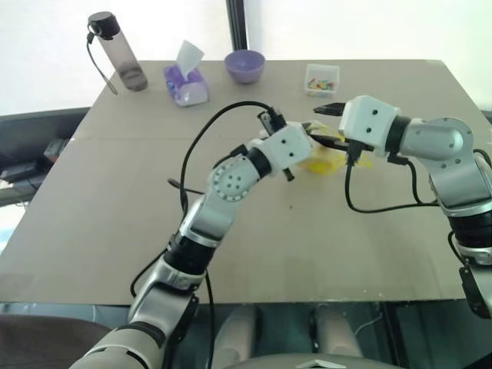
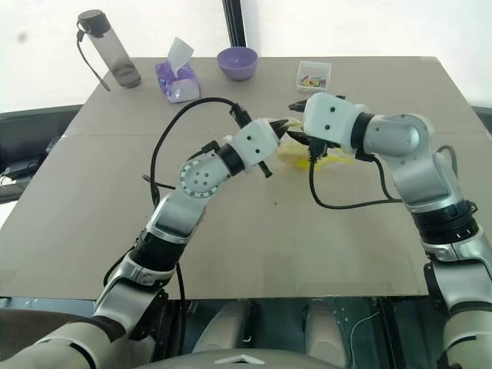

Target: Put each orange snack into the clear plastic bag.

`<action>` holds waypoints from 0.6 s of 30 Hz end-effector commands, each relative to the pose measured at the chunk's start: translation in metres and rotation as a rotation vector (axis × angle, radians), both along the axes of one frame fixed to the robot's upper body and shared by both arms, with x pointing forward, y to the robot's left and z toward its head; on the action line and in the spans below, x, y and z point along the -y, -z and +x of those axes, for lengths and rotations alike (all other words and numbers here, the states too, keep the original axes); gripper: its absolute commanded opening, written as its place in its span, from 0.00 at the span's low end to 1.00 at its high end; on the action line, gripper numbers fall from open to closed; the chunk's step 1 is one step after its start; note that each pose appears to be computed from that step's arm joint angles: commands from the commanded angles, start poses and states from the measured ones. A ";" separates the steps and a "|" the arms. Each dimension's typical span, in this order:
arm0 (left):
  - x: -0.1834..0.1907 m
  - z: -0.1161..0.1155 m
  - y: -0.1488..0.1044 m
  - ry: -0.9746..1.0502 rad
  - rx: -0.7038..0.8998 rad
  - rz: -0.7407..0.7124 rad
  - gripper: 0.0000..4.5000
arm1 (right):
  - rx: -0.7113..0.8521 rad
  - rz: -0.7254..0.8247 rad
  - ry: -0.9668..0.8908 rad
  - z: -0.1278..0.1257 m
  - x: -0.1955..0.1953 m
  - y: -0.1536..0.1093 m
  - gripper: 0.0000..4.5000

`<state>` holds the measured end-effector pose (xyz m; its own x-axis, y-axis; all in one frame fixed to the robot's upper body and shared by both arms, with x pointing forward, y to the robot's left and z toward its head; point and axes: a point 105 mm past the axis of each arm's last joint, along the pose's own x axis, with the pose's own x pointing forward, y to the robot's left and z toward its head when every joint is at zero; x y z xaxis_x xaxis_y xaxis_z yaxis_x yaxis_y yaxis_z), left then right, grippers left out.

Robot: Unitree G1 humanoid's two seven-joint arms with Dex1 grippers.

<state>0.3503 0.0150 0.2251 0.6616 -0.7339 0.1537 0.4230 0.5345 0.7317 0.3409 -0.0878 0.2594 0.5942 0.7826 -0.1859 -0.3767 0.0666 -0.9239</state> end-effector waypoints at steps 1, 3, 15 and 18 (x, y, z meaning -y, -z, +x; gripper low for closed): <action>0.002 -0.003 -0.015 0.018 0.033 -0.039 0.00 | 0.113 0.014 -0.030 -0.011 -0.001 -0.022 0.49; 0.002 -0.003 -0.015 0.019 0.031 -0.043 0.00 | 0.120 0.002 -0.024 -0.011 0.002 -0.020 0.49; 0.004 -0.001 -0.014 0.017 0.030 -0.045 0.00 | 0.124 -0.019 -0.014 -0.011 0.007 -0.019 0.09; 0.005 -0.003 -0.015 0.022 0.030 -0.049 0.00 | 0.119 -0.025 -0.014 -0.011 0.007 -0.017 0.09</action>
